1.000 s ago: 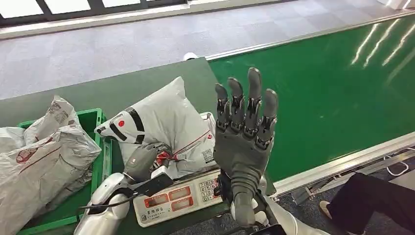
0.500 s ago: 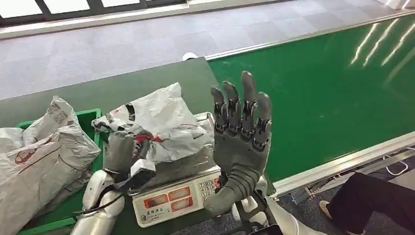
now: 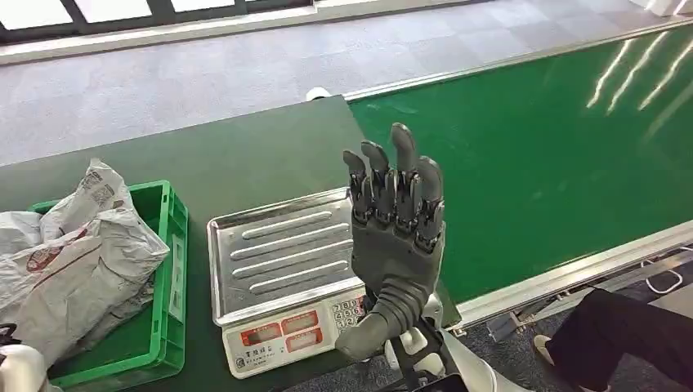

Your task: Moved the parcel from conveyor to table for the left to box.

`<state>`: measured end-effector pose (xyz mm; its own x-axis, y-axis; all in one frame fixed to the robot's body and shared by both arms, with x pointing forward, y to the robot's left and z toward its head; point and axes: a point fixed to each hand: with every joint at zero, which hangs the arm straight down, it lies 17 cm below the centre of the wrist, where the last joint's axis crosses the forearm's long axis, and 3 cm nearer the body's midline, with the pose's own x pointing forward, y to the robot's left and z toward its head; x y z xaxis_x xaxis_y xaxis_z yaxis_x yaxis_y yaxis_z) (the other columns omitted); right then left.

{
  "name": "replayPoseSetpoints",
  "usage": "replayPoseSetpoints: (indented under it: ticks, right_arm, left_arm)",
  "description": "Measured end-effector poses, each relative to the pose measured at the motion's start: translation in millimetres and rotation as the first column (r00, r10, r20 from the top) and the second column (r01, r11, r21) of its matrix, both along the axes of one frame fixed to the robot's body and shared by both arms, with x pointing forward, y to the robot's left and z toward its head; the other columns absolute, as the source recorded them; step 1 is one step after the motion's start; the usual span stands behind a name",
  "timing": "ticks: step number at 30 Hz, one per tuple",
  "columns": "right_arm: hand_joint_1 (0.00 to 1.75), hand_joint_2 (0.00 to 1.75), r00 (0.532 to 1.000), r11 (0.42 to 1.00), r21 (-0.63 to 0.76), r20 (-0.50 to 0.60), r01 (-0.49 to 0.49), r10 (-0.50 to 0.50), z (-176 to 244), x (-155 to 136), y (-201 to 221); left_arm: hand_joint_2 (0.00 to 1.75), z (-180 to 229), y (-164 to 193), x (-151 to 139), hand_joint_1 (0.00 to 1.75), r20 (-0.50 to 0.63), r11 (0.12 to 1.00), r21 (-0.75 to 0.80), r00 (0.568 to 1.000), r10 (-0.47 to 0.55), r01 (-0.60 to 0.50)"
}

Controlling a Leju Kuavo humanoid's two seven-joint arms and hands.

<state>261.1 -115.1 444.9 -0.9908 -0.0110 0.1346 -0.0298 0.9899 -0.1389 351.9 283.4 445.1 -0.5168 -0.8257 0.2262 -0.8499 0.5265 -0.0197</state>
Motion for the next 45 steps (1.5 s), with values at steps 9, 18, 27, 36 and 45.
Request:
replayPoseSetpoints:
  ticks: [9, 18, 27, 36, 45]
  right_arm:
    - [0.0, 1.75, 1.0, 1.0, -0.011, -0.004, -0.006, 0.006, -1, 2, 6]
    - [0.0, 1.75, 0.998, 0.998, -0.017, 0.003, 0.057, -0.057, -4, 4, 4]
    - [0.0, 1.75, 0.997, 0.996, -0.033, -0.017, 0.08, -0.081, -13, 6, 3]
    - [0.0, 1.75, 0.997, 0.996, -0.046, -0.024, 0.075, -0.076, -15, 6, 4]
    - [0.0, 1.75, 0.998, 0.996, -0.063, -0.033, 0.056, -0.058, -19, 8, 8]
  left_arm:
    - [1.75, 45, 45, -82, 1.75, 0.25, 0.993, -0.114, 0.967, 0.055, -0.027]
    - [1.75, -90, 43, 111, 1.75, -0.576, 0.915, 0.247, 0.711, 0.404, -0.32]
    - [1.75, -248, 37, 185, 1.75, -0.872, 0.946, 0.279, 0.368, 0.322, -0.165]
    - [1.75, -313, 39, 197, 1.75, -0.936, 0.949, 0.302, 0.159, 0.313, -0.093]
    - [1.75, -354, 50, 191, 0.0, -0.946, 0.945, 0.319, 0.045, 0.322, -0.072]
